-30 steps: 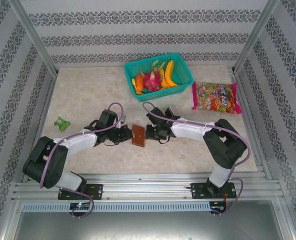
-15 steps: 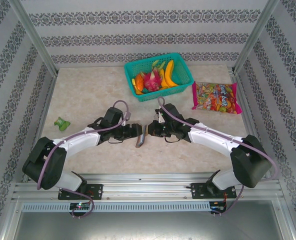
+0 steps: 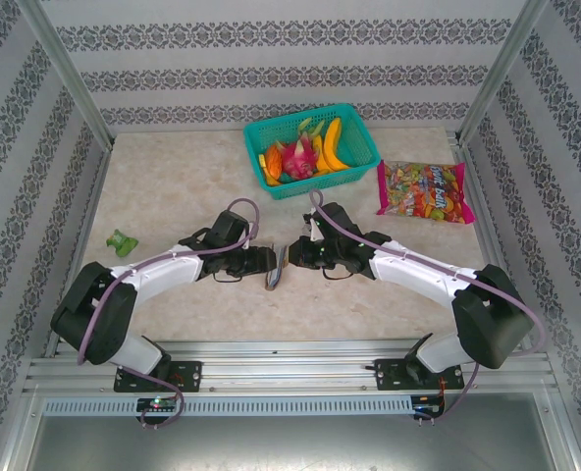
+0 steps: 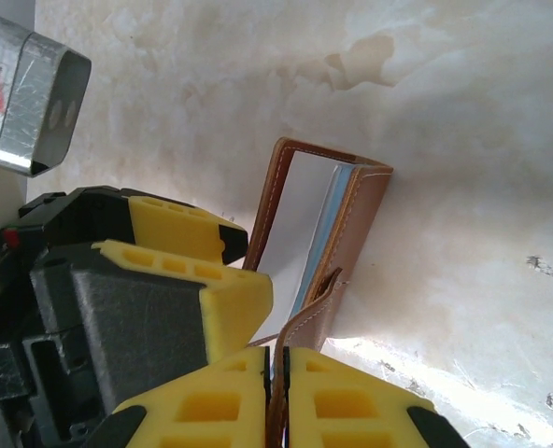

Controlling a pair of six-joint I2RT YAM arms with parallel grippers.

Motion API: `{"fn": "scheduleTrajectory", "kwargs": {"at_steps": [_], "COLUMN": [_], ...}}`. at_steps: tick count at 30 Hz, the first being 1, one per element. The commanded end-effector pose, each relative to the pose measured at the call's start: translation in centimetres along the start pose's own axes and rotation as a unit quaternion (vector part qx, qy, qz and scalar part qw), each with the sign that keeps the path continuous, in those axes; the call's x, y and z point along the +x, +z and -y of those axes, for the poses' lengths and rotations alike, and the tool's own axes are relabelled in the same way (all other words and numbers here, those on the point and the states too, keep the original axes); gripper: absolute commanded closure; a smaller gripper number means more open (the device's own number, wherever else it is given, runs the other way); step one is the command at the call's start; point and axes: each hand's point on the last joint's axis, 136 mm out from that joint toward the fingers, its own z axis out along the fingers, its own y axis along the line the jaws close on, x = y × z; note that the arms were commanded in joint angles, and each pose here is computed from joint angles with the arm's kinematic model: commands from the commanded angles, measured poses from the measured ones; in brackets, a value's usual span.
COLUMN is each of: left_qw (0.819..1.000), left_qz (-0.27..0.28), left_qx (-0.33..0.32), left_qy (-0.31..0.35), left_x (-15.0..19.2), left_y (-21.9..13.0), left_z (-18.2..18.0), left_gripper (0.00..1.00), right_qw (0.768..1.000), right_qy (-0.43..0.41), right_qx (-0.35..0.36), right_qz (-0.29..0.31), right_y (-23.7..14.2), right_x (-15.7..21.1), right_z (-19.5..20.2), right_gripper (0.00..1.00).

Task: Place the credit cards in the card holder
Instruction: Open the card holder at the center of the table.

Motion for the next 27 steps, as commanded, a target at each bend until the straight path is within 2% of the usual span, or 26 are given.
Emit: {"fn": "scheduleTrajectory", "kwargs": {"at_steps": [1,2,5,8,9,14,16,20,22,24,27], "left_qw": [1.0,0.999,0.999,1.0,0.999,0.992,0.991,0.992,0.993,0.994,0.994], "left_qz": [-0.004,-0.003,-0.002,-0.004,-0.003,0.016,0.019,0.036,0.036,0.027,0.031], "left_qx": [-0.02,-0.031,-0.034,-0.005,0.005,0.032,0.046,0.005,-0.015,-0.012,0.006], "left_qy": [0.012,0.009,0.004,-0.018,-0.033,-0.123,-0.123,-0.12,-0.111,-0.107,-0.103], "left_x": [-0.1,-0.1,0.1,0.6,0.8,1.8,2.0,2.4,2.7,2.9,2.7], "left_y": [0.0,0.0,-0.1,0.1,0.2,0.7,0.4,-1.0,-1.1,-0.9,-0.8], "left_z": [-0.2,-0.6,-0.8,-0.3,-0.2,-1.0,-0.7,-2.1,-2.9,-2.8,-2.1], "left_gripper": [0.57,0.66,0.83,0.98,1.0,1.0,1.0,0.94,0.92,0.92,0.93], "right_qw": [1.0,0.999,0.994,0.987,0.983,0.972,0.973,0.97,0.969,0.97,0.98], "right_qy": [0.003,0.006,0.002,0.002,0.004,0.004,0.002,-0.004,-0.007,-0.013,-0.021], "right_qx": [0.013,0.034,0.107,0.162,0.179,0.233,0.233,0.241,0.247,0.243,0.199], "right_qz": [0.004,0.001,-0.005,-0.023,-0.026,-0.015,-0.009,-0.017,-0.019,-0.007,0.021], "right_y": [-0.5,-0.6,-1.0,-1.2,-1.2,-1.9,-2.1,-2.0,-2.3,-2.9,-4.0], "right_x": [-0.3,-0.2,0.4,1.6,1.9,2.5,2.4,2.5,2.4,1.9,0.7], "right_z": [0.6,1.4,4.3,7.0,7.8,10.5,10.7,11.1,11.1,10.3,7.7], "right_gripper": [0.89,0.89,0.88,0.86,0.85,0.82,0.8,0.75,0.69,0.59,0.58]}}
